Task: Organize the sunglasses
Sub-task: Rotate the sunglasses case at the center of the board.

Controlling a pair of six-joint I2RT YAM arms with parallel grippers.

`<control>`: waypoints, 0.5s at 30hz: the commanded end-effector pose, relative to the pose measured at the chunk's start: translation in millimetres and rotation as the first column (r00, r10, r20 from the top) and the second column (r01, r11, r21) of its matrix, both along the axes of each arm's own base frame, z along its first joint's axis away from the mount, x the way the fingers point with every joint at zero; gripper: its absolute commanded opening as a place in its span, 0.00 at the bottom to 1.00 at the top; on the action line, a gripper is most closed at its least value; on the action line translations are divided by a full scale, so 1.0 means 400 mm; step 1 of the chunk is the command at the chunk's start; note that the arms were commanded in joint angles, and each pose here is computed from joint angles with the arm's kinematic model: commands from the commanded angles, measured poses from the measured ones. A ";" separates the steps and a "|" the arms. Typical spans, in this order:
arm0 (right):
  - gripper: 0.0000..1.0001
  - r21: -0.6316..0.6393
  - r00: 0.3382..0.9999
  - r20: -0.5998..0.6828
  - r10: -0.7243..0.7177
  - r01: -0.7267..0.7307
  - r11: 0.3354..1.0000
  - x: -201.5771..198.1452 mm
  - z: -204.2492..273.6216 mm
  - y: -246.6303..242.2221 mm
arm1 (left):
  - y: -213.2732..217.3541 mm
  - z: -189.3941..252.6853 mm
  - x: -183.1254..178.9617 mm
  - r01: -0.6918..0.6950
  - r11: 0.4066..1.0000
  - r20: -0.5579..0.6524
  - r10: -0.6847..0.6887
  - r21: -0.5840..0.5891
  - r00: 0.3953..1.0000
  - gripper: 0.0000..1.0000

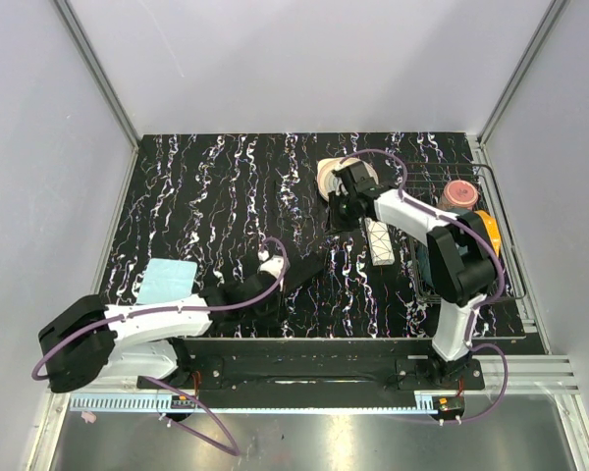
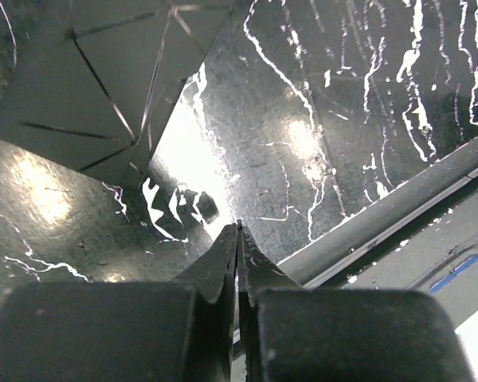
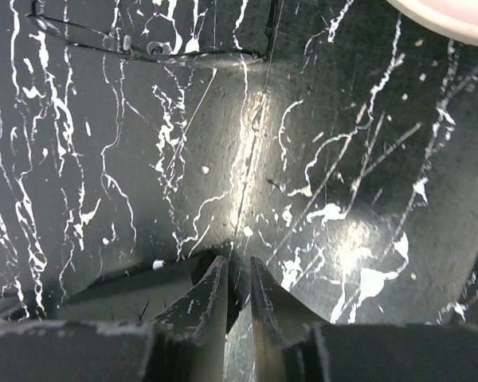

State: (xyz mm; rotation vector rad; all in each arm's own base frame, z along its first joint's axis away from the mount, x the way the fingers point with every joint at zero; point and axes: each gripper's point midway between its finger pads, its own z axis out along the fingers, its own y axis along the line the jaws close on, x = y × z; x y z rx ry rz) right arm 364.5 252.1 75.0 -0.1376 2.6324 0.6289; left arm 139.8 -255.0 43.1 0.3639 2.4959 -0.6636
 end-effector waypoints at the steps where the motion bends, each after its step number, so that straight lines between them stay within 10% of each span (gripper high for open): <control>1: 0.22 -0.008 0.998 0.004 0.056 -0.056 0.998 0.021 -0.014 0.040 | -0.056 0.004 0.006 -0.030 0.993 -0.010 0.029 -0.111 1.000 0.00; 15: 0.20 0.013 0.989 -0.069 0.132 -0.131 0.991 -0.012 -0.105 0.125 | -0.067 -0.092 0.041 -0.114 0.993 -0.047 0.114 0.019 0.992 0.00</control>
